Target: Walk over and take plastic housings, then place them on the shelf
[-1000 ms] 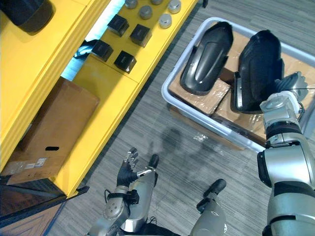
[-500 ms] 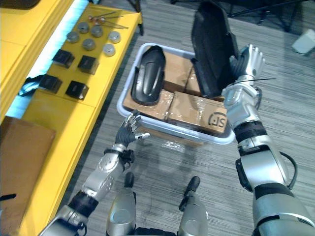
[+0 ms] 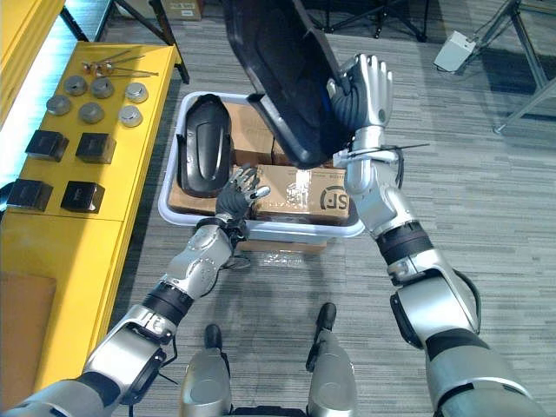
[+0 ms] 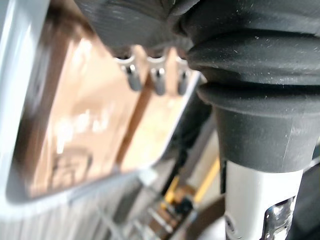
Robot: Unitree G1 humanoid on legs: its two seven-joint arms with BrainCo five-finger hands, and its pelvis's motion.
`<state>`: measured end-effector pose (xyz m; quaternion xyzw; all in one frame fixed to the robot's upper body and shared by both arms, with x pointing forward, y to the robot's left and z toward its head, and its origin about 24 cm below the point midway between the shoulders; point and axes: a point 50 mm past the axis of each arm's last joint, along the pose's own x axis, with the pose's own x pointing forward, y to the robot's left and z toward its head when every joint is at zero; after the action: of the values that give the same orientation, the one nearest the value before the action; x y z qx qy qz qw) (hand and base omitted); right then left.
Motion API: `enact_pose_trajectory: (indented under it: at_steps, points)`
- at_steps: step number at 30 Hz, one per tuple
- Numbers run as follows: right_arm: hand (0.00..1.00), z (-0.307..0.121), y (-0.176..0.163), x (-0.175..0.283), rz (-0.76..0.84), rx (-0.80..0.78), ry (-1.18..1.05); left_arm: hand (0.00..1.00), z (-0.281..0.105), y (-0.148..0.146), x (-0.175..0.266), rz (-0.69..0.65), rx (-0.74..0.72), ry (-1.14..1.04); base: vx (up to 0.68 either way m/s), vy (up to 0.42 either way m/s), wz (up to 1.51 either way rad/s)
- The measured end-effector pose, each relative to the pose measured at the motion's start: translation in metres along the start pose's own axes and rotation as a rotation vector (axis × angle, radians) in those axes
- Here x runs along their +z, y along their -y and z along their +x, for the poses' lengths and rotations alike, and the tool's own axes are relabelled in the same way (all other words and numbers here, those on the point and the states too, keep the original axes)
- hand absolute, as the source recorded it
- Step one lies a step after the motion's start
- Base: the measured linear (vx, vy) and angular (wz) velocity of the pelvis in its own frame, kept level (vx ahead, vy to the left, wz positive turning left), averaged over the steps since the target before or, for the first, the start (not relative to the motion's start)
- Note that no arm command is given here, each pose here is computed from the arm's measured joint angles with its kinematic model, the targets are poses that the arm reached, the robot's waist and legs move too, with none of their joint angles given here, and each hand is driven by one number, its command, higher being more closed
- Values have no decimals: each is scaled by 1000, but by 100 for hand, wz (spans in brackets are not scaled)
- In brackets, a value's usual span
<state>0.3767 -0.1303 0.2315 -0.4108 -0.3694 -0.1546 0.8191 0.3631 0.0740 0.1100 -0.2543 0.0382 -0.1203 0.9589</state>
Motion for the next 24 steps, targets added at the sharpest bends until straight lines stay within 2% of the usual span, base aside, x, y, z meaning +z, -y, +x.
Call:
enact_pose_trajectory:
  at_steps: [6,13,14,19,21,24]
  points:
    - [100,-21,-29,11,50,135,19,0,5,12,3,-117,-51,-8,0,3,-1]
    - [100,-46,-45,14,98,204,4,0,5,5,-2,-261,49,6,9,7,0]
    - [100,-47,-46,16,105,207,8,100,5,5,-2,-267,61,13,0,0,0]
    - [100,-61,-55,23,178,217,-24,100,4,1,4,-357,210,114,0,0,0]
    - [100,-67,-60,25,207,213,-56,100,2,-3,8,-434,270,167,0,0,0]
    - [100,-72,-60,28,228,214,-60,100,1,-6,14,-483,296,222,6,10,3]
